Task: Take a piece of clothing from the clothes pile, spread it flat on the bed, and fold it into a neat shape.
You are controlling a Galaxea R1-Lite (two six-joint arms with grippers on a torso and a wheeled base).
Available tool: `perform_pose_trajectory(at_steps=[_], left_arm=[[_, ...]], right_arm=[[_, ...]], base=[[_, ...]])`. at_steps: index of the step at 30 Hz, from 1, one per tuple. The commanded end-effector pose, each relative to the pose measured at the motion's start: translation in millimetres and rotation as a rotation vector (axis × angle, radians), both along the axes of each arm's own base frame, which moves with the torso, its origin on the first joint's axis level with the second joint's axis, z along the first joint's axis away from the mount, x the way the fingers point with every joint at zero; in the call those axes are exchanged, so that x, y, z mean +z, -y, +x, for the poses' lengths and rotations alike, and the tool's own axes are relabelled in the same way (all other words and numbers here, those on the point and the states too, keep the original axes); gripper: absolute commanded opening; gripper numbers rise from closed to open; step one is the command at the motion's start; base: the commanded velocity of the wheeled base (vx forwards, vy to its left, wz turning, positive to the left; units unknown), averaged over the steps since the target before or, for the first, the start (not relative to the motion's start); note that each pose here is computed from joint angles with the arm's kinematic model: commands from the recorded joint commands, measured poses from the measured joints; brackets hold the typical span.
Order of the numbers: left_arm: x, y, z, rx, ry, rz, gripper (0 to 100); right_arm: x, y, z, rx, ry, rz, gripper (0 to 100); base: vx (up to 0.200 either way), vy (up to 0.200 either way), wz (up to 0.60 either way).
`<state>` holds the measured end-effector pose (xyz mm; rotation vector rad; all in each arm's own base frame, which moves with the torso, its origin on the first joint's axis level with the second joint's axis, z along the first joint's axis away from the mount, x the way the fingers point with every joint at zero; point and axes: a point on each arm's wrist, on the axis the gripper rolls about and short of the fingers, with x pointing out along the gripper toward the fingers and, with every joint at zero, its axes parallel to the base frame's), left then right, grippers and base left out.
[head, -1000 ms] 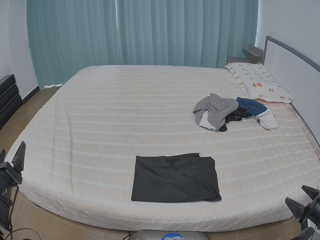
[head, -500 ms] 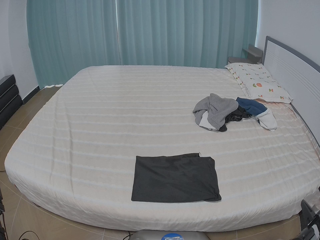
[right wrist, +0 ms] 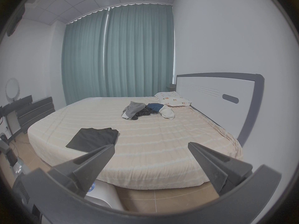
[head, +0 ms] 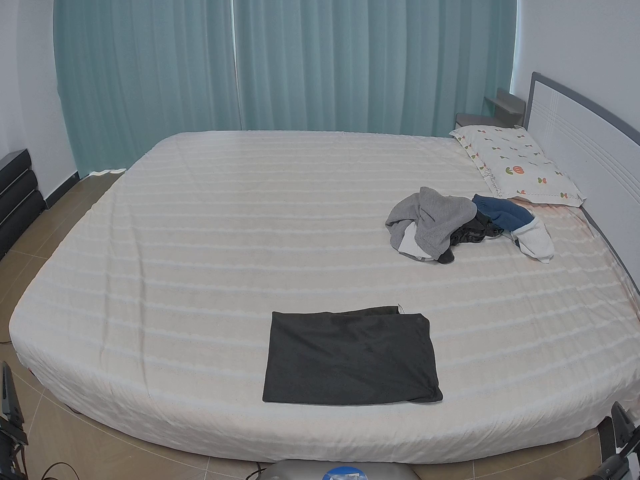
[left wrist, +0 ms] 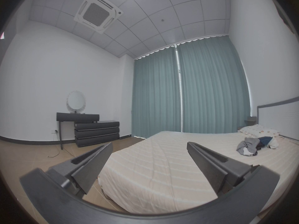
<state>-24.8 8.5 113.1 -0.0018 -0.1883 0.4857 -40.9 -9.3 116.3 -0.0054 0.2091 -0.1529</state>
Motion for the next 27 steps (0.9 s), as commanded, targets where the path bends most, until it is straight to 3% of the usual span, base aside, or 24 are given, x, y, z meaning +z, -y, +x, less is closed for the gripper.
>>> perform_pose_trajectory(at_steps=[1,7,10,12,15,17,22,27], left_arm=[[-13.3,-0.2,1.1,-0.047,-0.018,0.009,100],[-18.9,-0.1,-1.5,-0.085,-0.022,0.021,100],[-19.4,2.1,-0.6,-0.183,-0.027,0.047,100],[-20.2,3.2,-0.1,-0.234,-0.037,0.057,100],[-23.6,3.3,0.4,-0.240,-0.070,0.053,100],[-30.3,3.3,1.1,-0.243,-0.135,0.043,100],[-30.7,3.5,1.1,-0.250,-0.140,0.040,100],[-31.4,4.4,1.5,-0.296,-0.142,0.028,100]], right_arm=[[-2.4,0.0,0.3,-0.018,-0.003,0.010,100],[13.5,-0.4,-4.4,-0.031,0.035,-0.005,100],[20.6,-2.7,-1.8,-0.072,0.015,-0.007,100],[13.9,-4.2,-2.6,-0.095,0.002,-0.008,100],[-5.7,-5.0,-5.6,-0.105,-0.010,-0.009,100],[-24.1,-4.8,-6.7,-0.060,0.000,-0.004,100],[-28.6,-6.5,2.1,0.024,0.063,0.025,100],[-39.6,-8.6,16.4,0.126,0.177,-0.025,100]], base=[[0.000,0.000,0.00],[0.000,0.000,0.00],[0.000,0.000,0.00],[0.000,0.000,0.00],[0.000,0.000,0.00],[0.000,0.000,0.00],[0.000,0.000,0.00],[0.000,0.000,0.00]])
